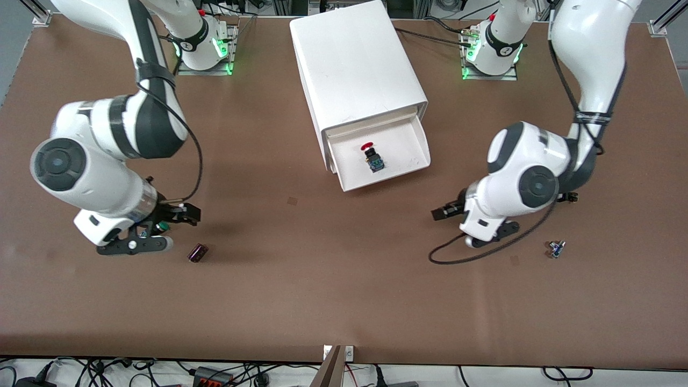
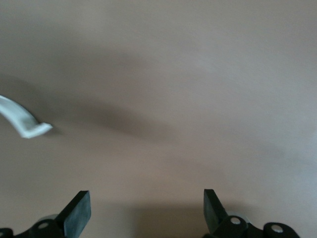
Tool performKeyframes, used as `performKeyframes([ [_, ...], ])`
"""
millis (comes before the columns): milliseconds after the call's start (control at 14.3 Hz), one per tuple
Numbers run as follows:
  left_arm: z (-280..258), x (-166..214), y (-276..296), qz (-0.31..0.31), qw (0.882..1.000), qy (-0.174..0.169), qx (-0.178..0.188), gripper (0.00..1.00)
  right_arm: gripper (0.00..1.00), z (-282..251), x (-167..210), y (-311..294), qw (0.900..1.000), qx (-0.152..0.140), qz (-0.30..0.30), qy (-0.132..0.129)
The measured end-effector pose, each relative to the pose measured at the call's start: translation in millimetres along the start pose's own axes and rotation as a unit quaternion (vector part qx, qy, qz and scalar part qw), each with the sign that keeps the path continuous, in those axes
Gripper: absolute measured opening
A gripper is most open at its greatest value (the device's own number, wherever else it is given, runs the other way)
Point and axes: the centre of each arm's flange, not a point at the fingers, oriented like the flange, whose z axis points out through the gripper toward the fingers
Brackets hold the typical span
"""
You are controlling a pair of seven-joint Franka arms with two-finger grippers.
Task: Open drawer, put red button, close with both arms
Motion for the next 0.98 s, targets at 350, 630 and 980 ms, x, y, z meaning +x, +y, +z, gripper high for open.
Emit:
performKeyframes([
  [350, 25, -35, 37, 0.021, 1.000, 0.010, -0.010, 1.00, 1.00, -25, -7, 13, 1.000, 0.007, 0.007, 0.006],
  [630, 37, -71, 69, 0.039, 0.999, 0.007, -0.008, 1.00, 1.00, -58, -15, 67, 0.999, 0.025, 0.041, 0.022],
  [980, 65, -128, 102, 0.042, 0.999, -0.009, 0.013, 1.00, 1.00, -104, -46, 145, 0.995, 0.062, 0.074, 0.018],
])
